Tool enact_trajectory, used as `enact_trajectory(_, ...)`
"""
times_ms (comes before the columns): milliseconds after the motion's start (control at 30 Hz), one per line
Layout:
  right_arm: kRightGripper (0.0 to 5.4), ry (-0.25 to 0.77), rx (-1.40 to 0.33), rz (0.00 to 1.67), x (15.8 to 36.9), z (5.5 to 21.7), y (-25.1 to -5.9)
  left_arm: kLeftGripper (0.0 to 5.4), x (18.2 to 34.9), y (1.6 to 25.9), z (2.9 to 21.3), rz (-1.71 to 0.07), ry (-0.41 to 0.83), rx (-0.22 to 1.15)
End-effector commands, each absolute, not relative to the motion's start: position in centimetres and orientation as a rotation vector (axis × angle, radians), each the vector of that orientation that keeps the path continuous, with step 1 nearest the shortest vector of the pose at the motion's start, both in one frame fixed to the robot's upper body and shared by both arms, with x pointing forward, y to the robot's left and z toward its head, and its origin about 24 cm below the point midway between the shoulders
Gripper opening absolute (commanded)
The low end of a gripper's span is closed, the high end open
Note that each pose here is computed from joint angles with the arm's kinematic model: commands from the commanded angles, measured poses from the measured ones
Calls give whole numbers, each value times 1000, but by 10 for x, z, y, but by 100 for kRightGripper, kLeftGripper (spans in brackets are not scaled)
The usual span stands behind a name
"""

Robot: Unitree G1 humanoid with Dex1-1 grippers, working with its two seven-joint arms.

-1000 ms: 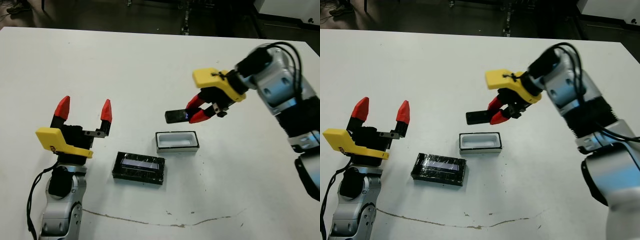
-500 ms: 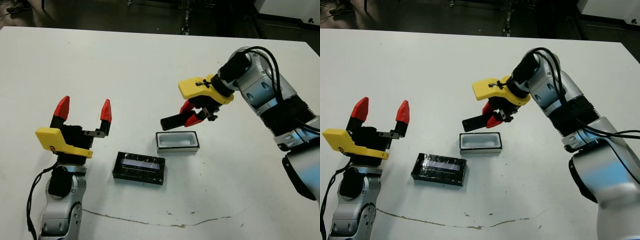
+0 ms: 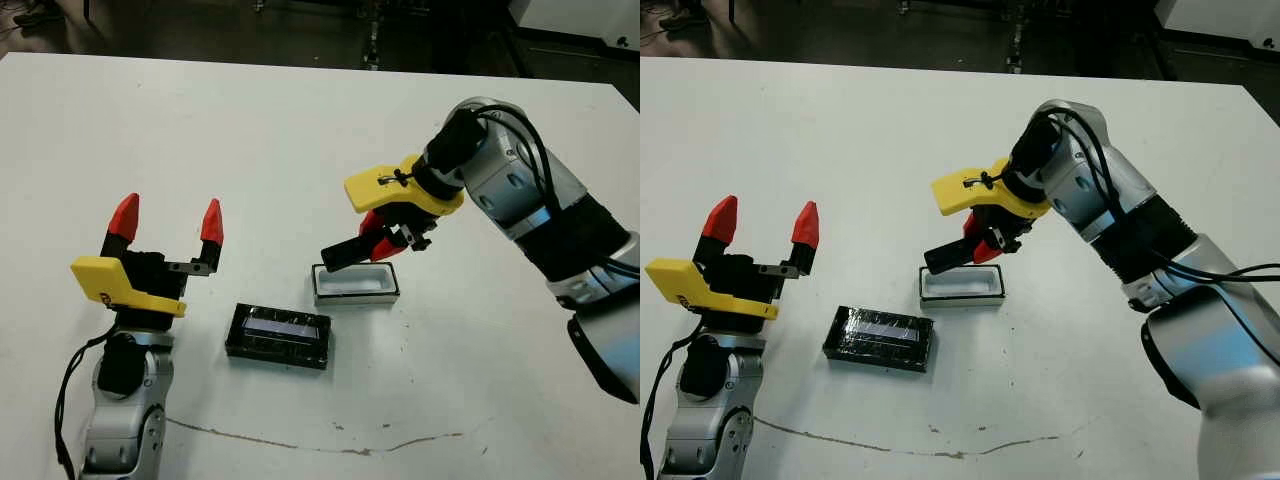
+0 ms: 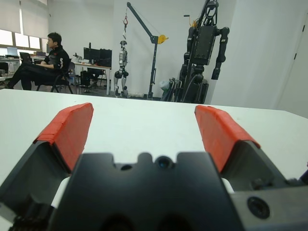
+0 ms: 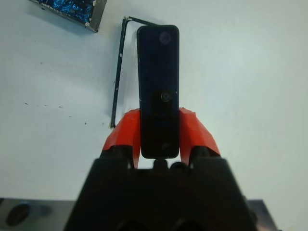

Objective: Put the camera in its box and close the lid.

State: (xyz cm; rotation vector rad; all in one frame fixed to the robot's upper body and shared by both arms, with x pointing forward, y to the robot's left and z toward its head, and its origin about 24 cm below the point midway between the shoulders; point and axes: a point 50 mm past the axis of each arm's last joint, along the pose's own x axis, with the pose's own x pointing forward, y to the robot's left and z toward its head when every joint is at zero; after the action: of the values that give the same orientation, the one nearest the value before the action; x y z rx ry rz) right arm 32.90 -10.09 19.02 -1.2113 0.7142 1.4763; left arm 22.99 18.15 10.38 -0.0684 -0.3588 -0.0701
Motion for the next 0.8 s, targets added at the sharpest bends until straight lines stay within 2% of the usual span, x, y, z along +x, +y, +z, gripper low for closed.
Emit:
enact_trajectory(33,168,785,-1154,1420,325,185,-110,540,227,181,100,-59,-342,-70)
enact_trajectory(333,168,788,-1174,1363,319,184,-111,540,227,180,99,-47,-342,-81)
enact_trajectory(467,168,826,-1144,1309,317,182,-112,540,226,180,99,-45,-340,-70)
enact_trajectory(800,168,777,-1185,1328,316,174,-110,540,226,180,99,-46,-348,-73)
